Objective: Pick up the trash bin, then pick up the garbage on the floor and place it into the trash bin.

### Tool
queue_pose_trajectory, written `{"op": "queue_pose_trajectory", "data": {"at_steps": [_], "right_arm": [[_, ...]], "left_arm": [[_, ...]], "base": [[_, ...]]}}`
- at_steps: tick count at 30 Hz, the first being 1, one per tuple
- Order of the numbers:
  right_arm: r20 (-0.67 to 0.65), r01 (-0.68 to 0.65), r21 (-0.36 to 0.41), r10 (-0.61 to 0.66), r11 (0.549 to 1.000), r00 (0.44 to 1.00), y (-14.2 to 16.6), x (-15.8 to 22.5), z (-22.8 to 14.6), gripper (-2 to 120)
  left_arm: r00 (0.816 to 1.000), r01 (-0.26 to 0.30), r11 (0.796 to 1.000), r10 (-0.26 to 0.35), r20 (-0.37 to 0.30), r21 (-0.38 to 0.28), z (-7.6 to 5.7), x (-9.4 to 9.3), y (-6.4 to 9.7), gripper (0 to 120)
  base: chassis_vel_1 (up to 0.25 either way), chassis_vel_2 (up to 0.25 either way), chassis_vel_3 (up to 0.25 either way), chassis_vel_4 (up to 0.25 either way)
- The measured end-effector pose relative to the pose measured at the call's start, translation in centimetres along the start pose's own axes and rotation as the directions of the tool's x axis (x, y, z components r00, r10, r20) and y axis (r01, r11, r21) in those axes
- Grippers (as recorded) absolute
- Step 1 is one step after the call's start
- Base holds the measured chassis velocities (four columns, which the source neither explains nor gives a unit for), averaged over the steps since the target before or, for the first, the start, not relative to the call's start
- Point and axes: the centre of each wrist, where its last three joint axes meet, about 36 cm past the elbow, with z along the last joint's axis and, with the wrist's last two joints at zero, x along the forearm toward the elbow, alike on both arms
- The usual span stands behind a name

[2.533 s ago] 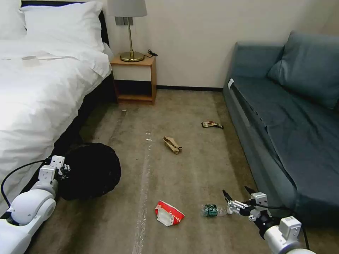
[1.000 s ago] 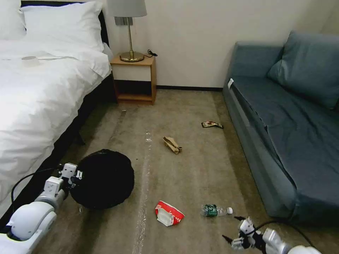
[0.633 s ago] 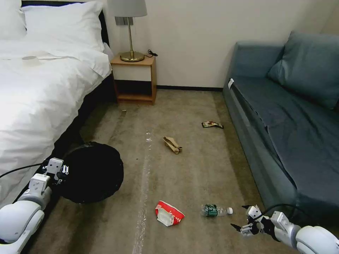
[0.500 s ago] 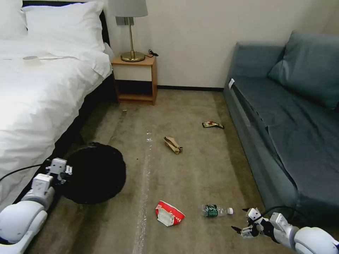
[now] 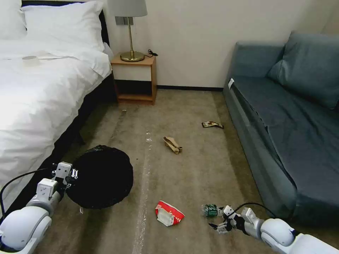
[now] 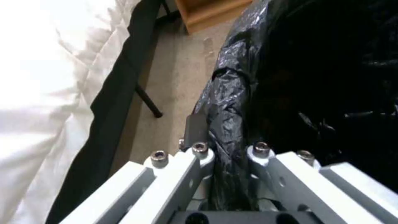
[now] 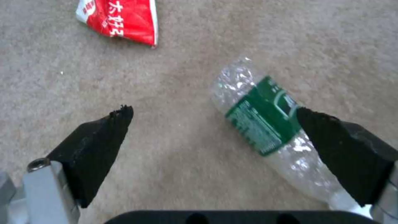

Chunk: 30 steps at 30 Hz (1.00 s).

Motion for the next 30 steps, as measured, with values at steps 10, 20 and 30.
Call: {"op": "queue_pose_trajectory", "data": {"at_steps": [10, 20, 30], "right_arm": [[0.014, 0.019, 0.004, -0.019, 1.0, 1.0, -1.1, -2.6, -0.5, 100], [-0.023, 0.011, -0.01, -0.011, 1.0, 1.0, -3.3, -2.8, 1.3, 100], [-0.046, -0.002, -0.033, 0.0, 0.999, 0.999, -5.3, -5.3, 3.5, 100]], "left_arm": [[1.0, -0.022, 1.0, 0.022, 0.003, 0.001, -0.2, 1.1, -0.7, 3], [1.0, -0.028, 1.0, 0.028, 0.002, 0.01, -0.3, 1.1, -0.5, 3], [0.999, -0.042, 0.999, 0.042, 0.0, 0.027, -0.1, 0.9, -0.8, 3]], "base": [[0.0, 0.0, 0.0, 0.0], [0.0, 0.0, 0.0, 0.0], [0.0, 0.0, 0.0, 0.0]]}}
